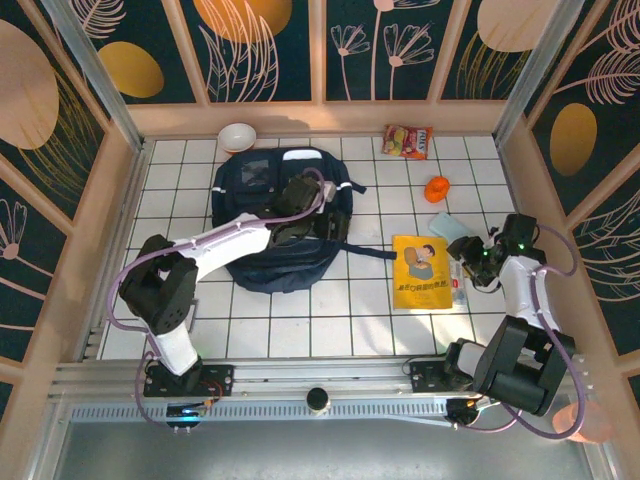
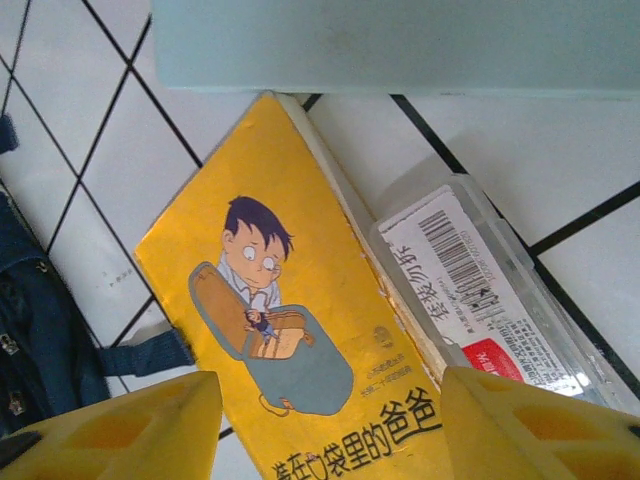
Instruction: Pack the student bag
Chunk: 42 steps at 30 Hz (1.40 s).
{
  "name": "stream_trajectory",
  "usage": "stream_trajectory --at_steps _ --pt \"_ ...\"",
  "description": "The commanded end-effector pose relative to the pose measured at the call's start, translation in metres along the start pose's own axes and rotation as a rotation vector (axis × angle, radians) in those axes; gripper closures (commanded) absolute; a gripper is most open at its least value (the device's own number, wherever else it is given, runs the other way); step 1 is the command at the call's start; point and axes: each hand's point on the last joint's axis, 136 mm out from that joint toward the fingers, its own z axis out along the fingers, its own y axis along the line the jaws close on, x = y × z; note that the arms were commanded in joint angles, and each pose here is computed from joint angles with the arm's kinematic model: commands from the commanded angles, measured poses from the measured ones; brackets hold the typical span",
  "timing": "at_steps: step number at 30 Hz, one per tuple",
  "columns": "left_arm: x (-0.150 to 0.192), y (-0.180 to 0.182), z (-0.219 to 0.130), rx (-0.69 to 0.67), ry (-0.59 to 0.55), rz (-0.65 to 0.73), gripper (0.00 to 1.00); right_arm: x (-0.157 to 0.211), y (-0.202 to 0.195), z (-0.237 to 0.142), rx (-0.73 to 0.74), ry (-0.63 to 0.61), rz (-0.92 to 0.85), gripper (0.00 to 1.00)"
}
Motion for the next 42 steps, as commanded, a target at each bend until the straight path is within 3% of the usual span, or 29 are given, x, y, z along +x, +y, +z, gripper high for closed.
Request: stream_trajectory --at_steps 1,5,9,16,24,30,35,42 --pt "-0.006 -0.066 0.004 0.195 0.005 -0.171 0.35 0.005 -0.003 0.008 0.033 0.017 -0.031 0.41" --pt "0.009 -0.078 0.031 0.213 0.07 -0.316 0.37 0.017 0.002 0.021 0.041 0.055 -0.03 0.43" --pt "0.037 -0.08 0.049 0.197 0.151 -0.409 0.4 0.019 -0.013 0.03 0.143 0.062 -0.003 0.43" --pt "0.057 -0.081 0.076 0.194 0.244 -0.451 0.41 0.026 -0.023 0.053 0.15 0.083 0.058 0.48" --pt "0.089 -0.086 0.103 0.224 0.385 -0.485 0.47 0.034 -0.022 0.065 0.174 0.123 0.045 0.69" --pt "0.119 -0.087 0.112 0.211 0.471 -0.505 0.47 0.042 -0.02 0.069 0.183 0.157 0.031 0.7" --pt "0.119 -0.089 0.12 0.202 0.455 -0.476 0.47 0.053 -0.017 0.074 0.179 0.201 0.016 0.73" --pt "0.081 -0.131 0.109 0.323 0.323 -0.421 0.45 0.057 -0.004 0.075 0.109 0.24 -0.007 0.75"
